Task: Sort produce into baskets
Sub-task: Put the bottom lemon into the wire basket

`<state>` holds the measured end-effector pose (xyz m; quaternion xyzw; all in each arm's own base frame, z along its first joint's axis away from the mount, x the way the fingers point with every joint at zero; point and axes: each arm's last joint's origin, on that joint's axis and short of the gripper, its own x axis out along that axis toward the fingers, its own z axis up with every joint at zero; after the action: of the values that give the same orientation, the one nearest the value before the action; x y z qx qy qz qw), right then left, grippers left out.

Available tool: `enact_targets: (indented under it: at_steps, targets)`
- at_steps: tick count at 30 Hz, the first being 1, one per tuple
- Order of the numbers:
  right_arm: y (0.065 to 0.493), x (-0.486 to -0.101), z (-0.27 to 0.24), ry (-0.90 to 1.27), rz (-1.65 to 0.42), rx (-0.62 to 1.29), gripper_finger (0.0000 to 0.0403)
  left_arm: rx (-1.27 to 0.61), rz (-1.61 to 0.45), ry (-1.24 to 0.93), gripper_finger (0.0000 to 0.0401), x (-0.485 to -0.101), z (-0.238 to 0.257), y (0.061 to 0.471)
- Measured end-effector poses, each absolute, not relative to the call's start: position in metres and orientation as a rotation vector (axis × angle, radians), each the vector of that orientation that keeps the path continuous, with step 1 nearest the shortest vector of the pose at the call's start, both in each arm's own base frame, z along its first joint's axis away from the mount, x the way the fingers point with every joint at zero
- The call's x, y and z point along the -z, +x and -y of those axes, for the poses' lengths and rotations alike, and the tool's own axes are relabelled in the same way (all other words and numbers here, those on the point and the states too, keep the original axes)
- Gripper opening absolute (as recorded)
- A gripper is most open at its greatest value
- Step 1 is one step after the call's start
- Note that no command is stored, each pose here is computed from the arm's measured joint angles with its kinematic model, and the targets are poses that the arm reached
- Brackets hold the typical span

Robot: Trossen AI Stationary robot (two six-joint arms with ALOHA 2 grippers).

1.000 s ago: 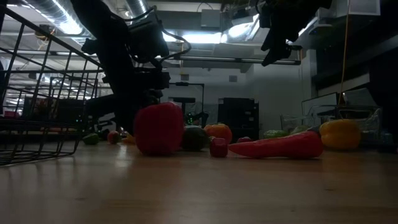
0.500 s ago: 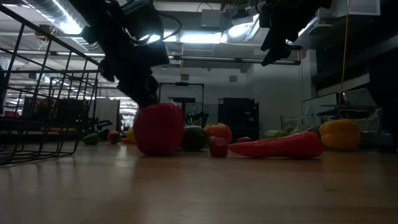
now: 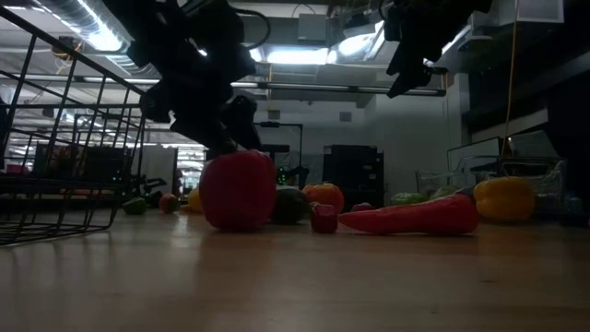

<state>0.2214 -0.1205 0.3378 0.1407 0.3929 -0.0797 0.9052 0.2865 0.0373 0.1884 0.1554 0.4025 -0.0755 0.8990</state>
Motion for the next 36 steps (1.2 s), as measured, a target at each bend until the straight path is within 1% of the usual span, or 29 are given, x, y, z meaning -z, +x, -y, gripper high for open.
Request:
enact_targets:
  at_steps: [10,24,36]
  targets:
    - [0.221,-0.338,0.121,0.29,-0.811,0.164,0.0372,0.219,-0.848,0.477,0.0359,-0.187,-0.042,0.284]
    - [0.221,-0.338,0.121,0.29,-0.811,0.164,0.0372,0.219,-0.841,0.488,0.0359,-0.187,-0.043,0.285]
    - [0.221,-0.338,0.121,0.291,-0.811,0.164,0.0372,0.297,-0.899,0.546,0.0359,-0.162,-0.044,0.293]
